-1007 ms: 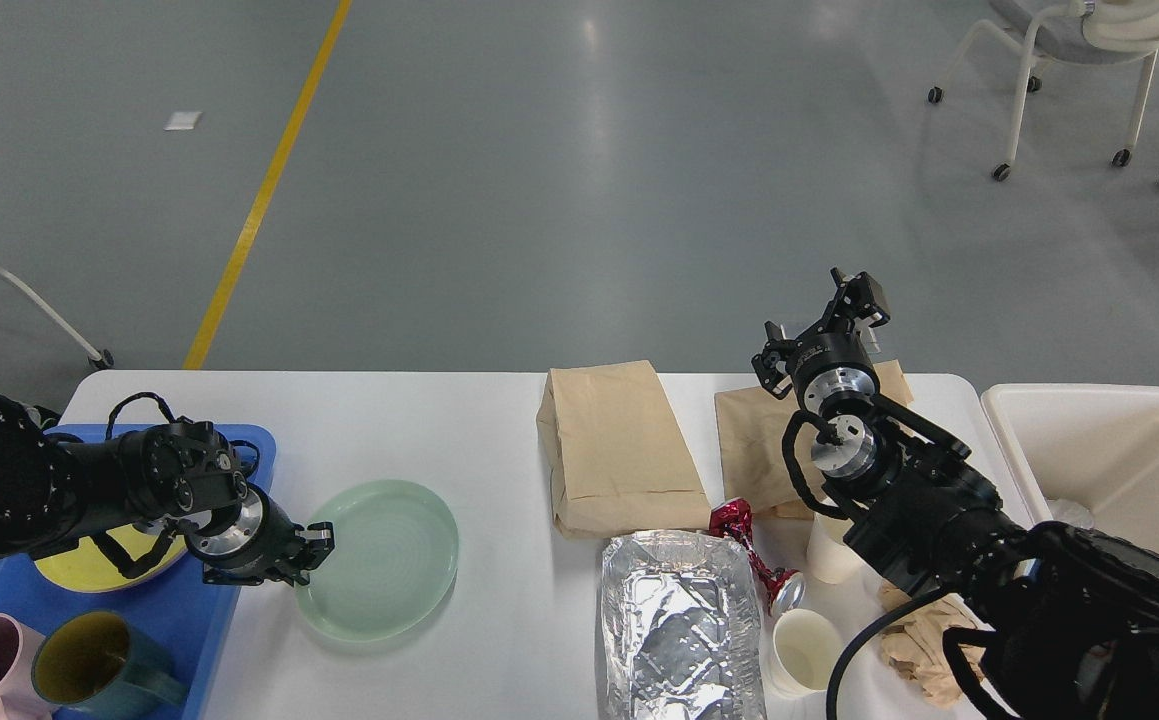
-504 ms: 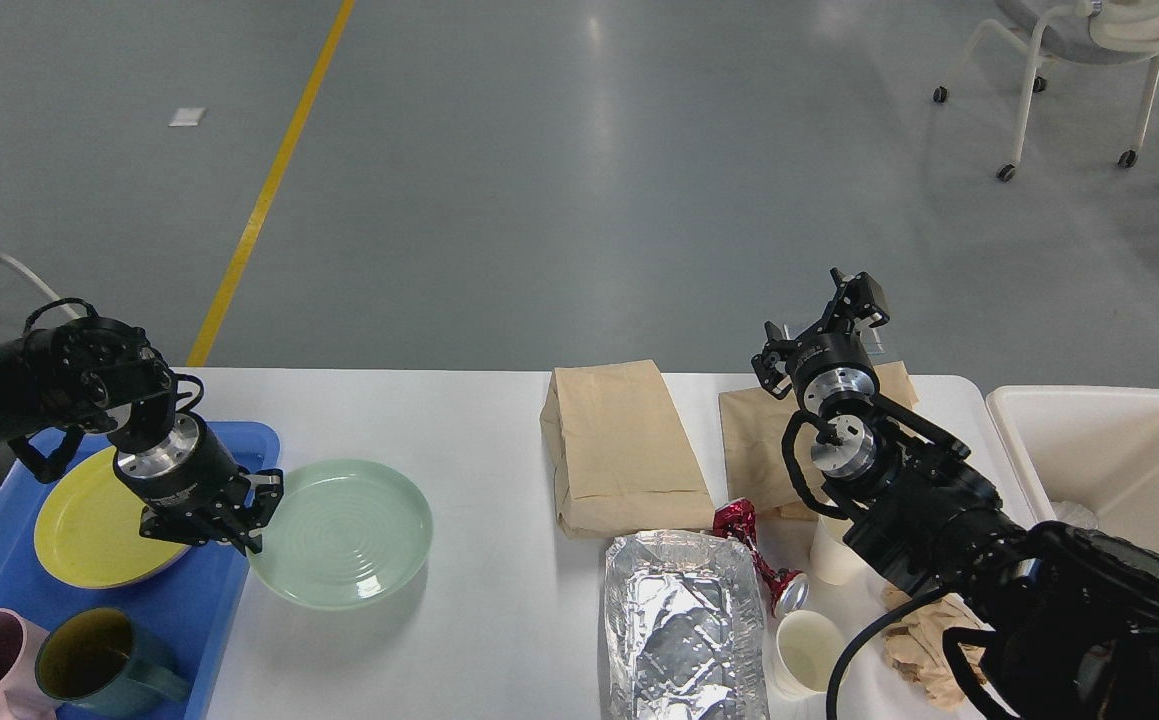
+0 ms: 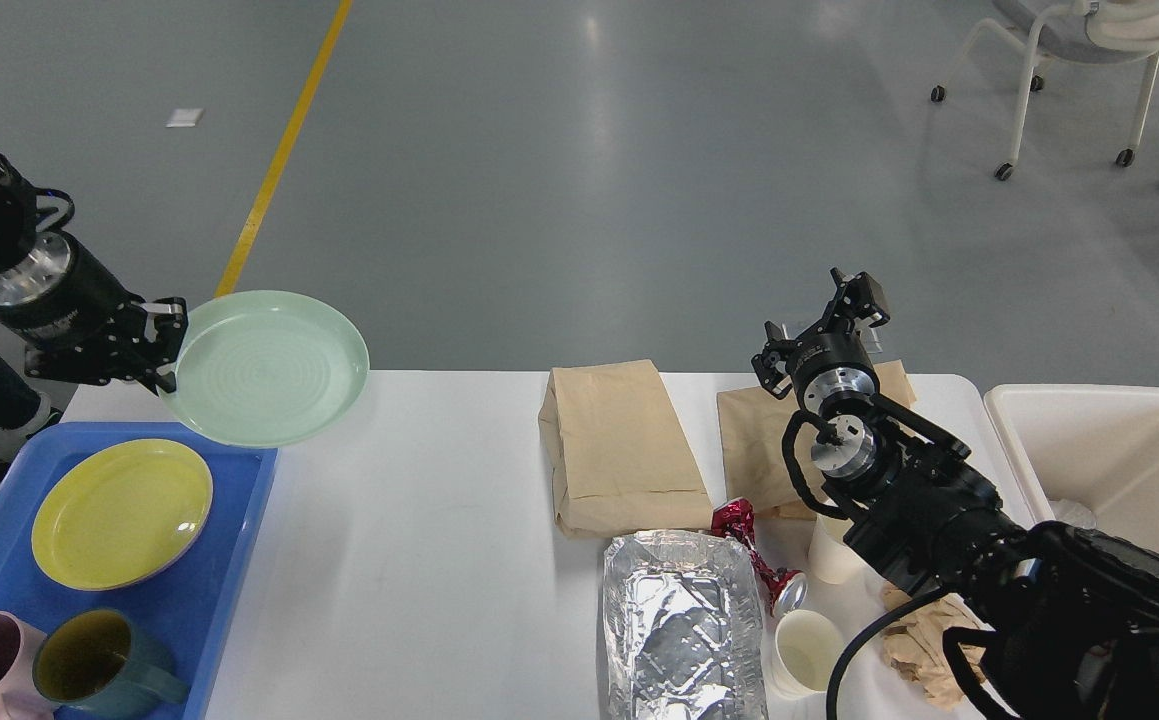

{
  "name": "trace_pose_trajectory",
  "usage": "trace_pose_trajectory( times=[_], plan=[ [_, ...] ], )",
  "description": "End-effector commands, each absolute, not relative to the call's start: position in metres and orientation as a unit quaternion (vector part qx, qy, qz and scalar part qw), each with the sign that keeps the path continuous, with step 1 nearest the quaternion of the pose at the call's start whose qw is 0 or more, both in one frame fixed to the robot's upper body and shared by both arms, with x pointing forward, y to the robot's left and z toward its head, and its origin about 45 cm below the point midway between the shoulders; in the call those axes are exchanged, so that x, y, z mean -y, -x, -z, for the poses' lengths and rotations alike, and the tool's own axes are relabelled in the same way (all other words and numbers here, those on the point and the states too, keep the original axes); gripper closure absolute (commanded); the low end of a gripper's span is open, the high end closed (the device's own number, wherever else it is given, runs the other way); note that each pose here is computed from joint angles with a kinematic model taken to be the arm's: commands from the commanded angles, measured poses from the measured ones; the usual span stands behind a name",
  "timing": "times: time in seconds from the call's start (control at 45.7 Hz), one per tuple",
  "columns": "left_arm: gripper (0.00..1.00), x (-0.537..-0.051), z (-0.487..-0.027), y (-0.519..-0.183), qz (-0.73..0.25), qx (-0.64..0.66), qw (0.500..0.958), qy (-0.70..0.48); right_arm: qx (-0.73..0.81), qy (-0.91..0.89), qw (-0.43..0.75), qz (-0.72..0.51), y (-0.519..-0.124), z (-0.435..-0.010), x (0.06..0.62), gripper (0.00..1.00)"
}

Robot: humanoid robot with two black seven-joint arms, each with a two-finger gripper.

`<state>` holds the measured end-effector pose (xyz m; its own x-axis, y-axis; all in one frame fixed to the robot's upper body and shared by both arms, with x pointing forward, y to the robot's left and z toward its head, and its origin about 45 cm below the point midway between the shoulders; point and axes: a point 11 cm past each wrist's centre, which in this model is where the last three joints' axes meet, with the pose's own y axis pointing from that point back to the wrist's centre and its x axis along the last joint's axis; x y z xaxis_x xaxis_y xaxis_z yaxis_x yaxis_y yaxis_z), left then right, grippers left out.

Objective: Tidy desktop
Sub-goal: 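Lift the pale green plate and lay it onto the yellow plate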

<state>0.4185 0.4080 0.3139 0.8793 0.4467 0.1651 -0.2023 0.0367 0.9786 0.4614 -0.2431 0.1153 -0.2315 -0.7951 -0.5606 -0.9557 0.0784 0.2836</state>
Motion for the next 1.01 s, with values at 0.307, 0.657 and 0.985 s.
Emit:
trace_pose_trajectory(
  times=[0.307, 0.657, 0.985],
  plan=[
    [1.0, -0.448, -0.307, -0.4, -0.269, -0.136, 0.712, -0.634, -0.722, 0.606, 0.131, -0.306, -0.461, -0.115, 0.243, 0.0],
    [1.0, -0.513, -0.236, -0.354, -0.336, -0.222, 0.7, -0.59, -0.723, 0.606, 0.131, -0.306, -0.461, -0.115, 0.243, 0.0],
    [1.0, -0.539, -0.195, -0.341, -0.418, -0.217, 0.644, -0.603, -0.722, 0.606, 0.131, -0.307, -0.461, -0.115, 0.243, 0.0]
  ],
)
